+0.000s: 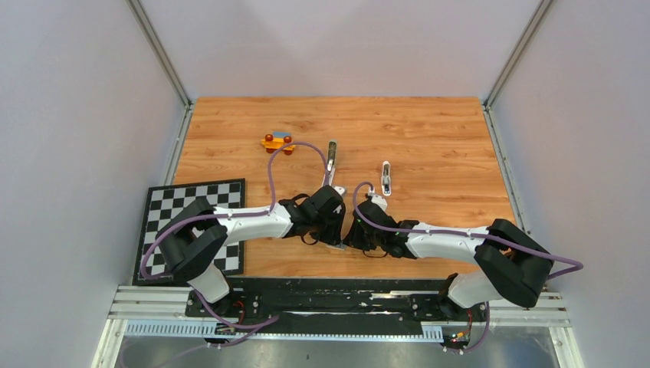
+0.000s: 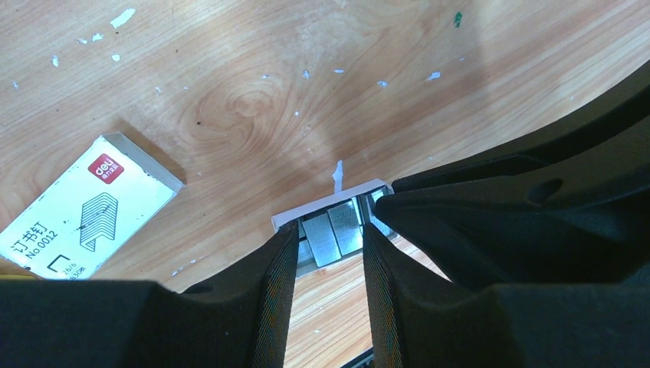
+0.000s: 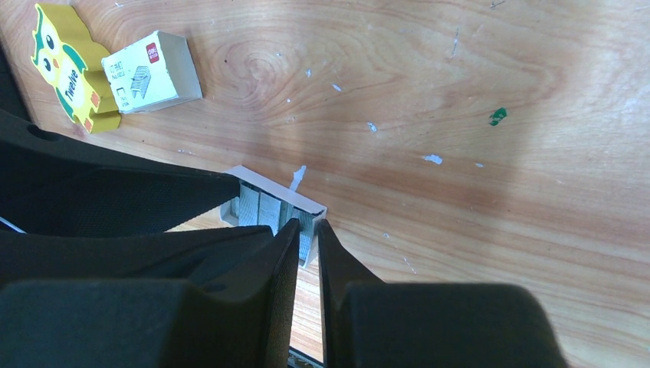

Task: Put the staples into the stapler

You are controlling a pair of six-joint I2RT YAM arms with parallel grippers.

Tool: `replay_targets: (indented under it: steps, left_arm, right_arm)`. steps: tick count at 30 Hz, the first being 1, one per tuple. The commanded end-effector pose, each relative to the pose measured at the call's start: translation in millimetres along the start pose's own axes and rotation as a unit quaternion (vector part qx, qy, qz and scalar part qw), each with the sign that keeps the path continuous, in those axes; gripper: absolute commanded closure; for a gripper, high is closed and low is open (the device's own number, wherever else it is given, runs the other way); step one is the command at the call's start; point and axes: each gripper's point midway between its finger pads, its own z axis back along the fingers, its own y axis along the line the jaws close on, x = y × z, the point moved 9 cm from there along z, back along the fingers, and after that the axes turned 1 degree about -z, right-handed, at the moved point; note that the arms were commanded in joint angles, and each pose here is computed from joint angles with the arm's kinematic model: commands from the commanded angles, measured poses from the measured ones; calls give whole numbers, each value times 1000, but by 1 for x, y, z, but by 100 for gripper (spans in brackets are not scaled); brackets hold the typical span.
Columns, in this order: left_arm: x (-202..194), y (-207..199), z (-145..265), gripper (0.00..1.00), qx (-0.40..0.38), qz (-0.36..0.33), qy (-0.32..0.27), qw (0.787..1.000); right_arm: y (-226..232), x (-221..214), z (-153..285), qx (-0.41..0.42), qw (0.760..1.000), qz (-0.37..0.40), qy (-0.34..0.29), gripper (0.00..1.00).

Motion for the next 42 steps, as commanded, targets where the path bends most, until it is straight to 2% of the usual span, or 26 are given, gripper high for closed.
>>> replay_targets:
  steps: [1,42]
  left_arm:
    - [2,-5,-3,61,9,-8,1,1000]
    - [3,1,-4,66,86,-42,9,995]
  right_arm:
    - [-8,-9,1,-25,999,22,13,83]
    - [-8,-9,1,-27,999,22,11,83]
